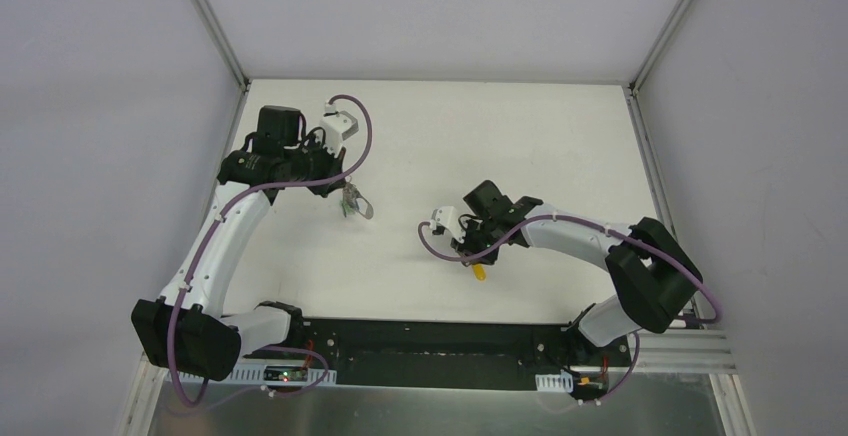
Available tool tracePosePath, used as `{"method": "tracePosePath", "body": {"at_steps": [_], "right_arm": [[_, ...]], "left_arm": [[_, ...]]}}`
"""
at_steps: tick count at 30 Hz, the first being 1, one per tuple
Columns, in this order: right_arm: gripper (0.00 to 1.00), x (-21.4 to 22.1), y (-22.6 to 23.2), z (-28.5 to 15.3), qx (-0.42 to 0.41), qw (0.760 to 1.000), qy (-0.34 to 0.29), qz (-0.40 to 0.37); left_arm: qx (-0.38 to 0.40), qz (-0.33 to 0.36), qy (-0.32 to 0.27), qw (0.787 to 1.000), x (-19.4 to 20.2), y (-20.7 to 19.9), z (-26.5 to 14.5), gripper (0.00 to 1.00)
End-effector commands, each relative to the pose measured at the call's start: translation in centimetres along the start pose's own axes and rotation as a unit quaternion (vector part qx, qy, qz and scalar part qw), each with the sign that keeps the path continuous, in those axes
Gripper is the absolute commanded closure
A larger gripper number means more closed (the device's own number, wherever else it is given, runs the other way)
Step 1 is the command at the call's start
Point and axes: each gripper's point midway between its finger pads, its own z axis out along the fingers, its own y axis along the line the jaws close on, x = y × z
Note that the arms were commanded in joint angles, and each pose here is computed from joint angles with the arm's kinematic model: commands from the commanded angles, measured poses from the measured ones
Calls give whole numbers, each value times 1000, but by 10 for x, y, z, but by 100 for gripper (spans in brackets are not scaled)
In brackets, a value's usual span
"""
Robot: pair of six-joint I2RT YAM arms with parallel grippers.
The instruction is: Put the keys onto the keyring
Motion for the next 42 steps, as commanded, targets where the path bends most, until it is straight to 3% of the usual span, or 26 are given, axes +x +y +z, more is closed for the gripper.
{"method": "tracePosePath", "body": {"at_steps": [1, 12, 20, 32, 42], "right_arm": [[90, 2, 0, 2, 2, 1000, 3, -7], [100, -3, 3, -4, -1, 1000, -6, -10], [100, -18, 4, -18, 1, 999, -34, -7], [100, -97, 1, -98, -20, 983, -182, -5], [100, -145, 11, -163, -62, 960, -271, -22]], "left_arm": [[13, 25, -21, 999, -13, -10, -11, 100], [13, 28, -19, 999, -12, -10, -11, 100], [29, 43, -36, 998, -14, -16, -11, 100], [153, 112, -84, 978, -40, -77, -28, 100], [176, 173, -90, 965, -66, -121, -39, 100]]}}
